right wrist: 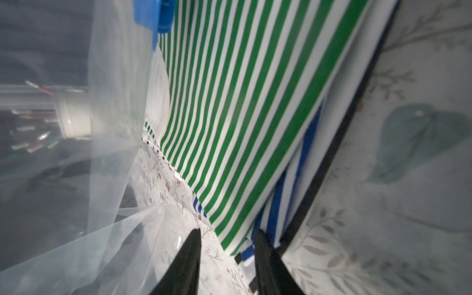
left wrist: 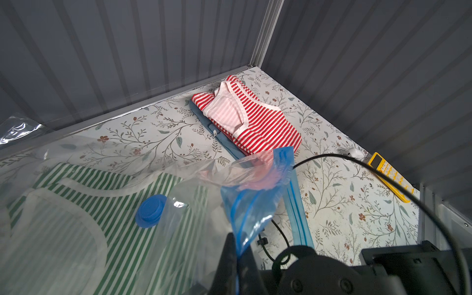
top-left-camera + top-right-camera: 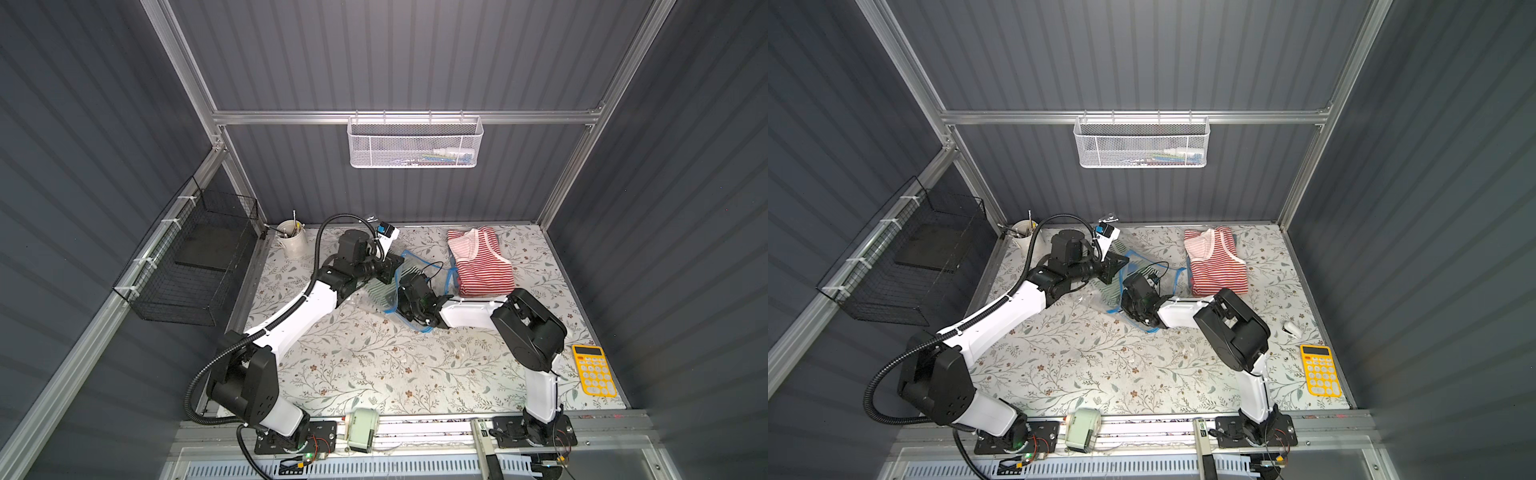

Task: Take the tank top out of the vacuum bag
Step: Take out the tank top from the vacuum bag.

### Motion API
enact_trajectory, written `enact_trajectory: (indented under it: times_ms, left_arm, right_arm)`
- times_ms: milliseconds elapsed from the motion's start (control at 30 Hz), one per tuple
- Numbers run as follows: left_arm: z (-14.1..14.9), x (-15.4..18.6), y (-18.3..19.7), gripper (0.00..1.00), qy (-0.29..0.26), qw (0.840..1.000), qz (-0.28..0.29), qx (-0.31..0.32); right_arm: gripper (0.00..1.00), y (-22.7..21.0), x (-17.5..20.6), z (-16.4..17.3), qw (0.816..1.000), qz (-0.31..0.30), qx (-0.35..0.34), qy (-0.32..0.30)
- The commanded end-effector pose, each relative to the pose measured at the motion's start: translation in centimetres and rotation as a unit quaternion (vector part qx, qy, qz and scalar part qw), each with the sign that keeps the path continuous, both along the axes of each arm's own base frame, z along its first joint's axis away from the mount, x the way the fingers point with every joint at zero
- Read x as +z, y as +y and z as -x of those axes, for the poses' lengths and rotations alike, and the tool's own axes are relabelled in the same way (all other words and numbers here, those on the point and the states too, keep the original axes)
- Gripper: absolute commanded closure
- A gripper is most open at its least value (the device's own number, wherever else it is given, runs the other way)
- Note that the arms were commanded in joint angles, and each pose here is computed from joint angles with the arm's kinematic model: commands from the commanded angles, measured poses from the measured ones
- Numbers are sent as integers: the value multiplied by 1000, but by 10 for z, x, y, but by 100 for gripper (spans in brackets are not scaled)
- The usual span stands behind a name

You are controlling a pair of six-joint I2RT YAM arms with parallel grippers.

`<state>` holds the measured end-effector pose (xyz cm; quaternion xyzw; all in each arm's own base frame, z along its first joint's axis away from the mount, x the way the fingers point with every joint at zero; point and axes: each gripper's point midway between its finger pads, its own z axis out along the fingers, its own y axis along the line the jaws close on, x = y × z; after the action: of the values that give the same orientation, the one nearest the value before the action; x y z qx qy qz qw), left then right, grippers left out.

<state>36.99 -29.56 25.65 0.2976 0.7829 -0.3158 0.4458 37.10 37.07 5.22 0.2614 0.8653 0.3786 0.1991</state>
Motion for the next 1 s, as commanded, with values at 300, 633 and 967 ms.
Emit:
enact_trajectory:
  times_ms: [300, 633, 967]
  left_arm:
    - [3, 16, 0, 100, -20, 1000, 11, -3]
    - [4, 18, 0, 100, -21, 1000, 13, -4]
    - [3, 17, 0, 100, -19, 1000, 14, -4]
  right_arm:
    - [65, -2, -1, -13, 1000, 5, -5, -2]
    - [65, 1, -12, -17, 1000, 3, -4, 10]
    - [64, 2, -17, -9, 999, -5, -12, 30]
